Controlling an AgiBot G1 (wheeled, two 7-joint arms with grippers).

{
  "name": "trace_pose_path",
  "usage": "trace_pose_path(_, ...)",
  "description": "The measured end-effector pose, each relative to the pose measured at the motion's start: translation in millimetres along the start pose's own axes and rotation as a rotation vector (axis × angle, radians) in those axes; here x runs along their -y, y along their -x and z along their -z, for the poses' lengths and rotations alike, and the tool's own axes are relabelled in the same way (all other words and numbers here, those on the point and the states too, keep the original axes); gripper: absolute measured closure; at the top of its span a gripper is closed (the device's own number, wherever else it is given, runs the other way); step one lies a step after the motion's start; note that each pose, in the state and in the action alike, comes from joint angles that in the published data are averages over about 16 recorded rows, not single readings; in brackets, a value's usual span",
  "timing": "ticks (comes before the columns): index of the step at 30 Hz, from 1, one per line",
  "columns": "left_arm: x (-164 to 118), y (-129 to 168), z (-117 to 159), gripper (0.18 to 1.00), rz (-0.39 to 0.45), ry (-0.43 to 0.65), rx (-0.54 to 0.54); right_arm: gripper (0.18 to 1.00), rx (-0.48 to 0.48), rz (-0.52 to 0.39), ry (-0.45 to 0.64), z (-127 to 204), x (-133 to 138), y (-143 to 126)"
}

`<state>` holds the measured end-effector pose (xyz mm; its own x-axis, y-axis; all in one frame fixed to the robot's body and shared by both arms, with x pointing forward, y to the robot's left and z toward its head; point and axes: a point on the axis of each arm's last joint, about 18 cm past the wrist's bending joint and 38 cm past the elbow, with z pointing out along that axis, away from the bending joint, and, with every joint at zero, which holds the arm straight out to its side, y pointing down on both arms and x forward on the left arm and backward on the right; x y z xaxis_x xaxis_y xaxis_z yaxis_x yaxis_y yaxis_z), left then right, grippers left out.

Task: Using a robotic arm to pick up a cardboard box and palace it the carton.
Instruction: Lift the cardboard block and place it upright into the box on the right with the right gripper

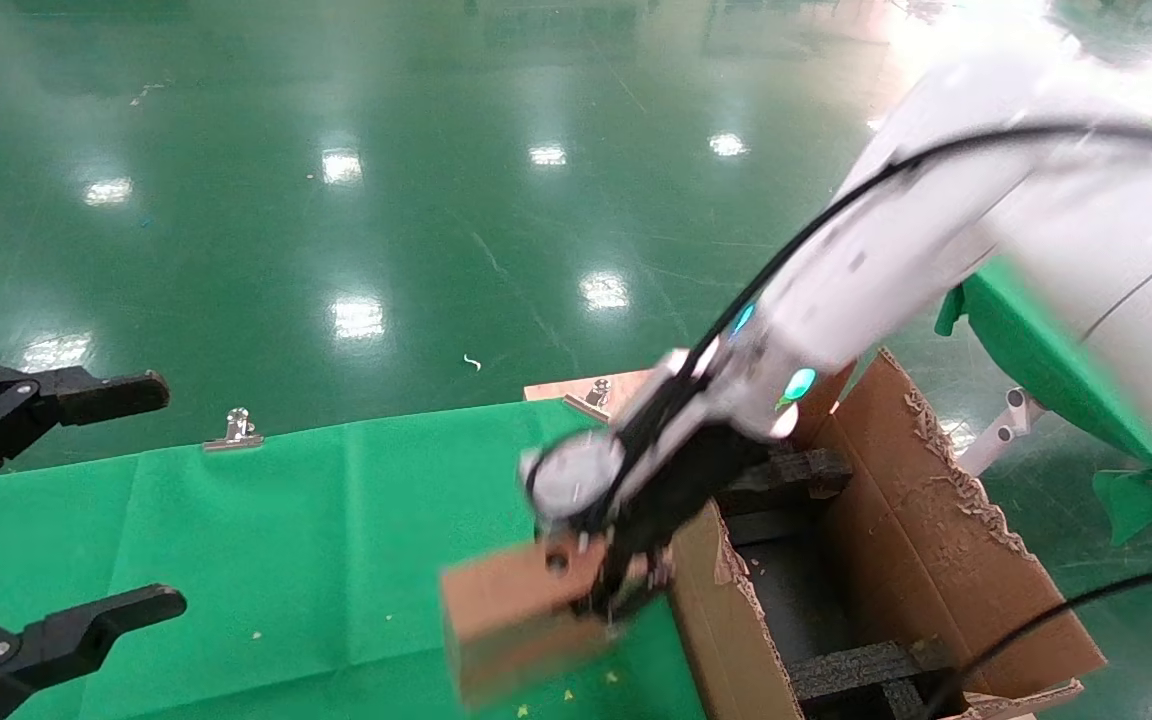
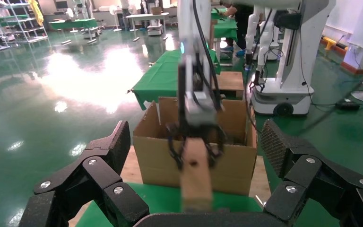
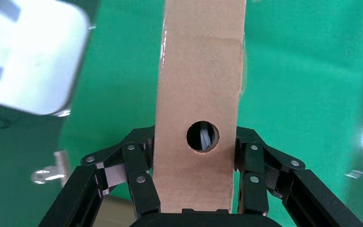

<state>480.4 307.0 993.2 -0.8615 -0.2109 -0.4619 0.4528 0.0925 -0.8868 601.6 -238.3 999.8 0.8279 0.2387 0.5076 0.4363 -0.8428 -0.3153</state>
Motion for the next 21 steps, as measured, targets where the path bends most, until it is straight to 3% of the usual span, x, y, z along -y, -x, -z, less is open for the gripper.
trace_pose_path(10, 0, 0, 0, 0.184, 0.000, 0.000, 0.000, 0.756, -0.172, 0.043, -0.023, 94, 19, -20)
trace_pose_path(21, 0, 0, 0, 0.184, 0.000, 0.000, 0.000, 0.758, -0.263, 0.033, 0.021, 155, 9, -12)
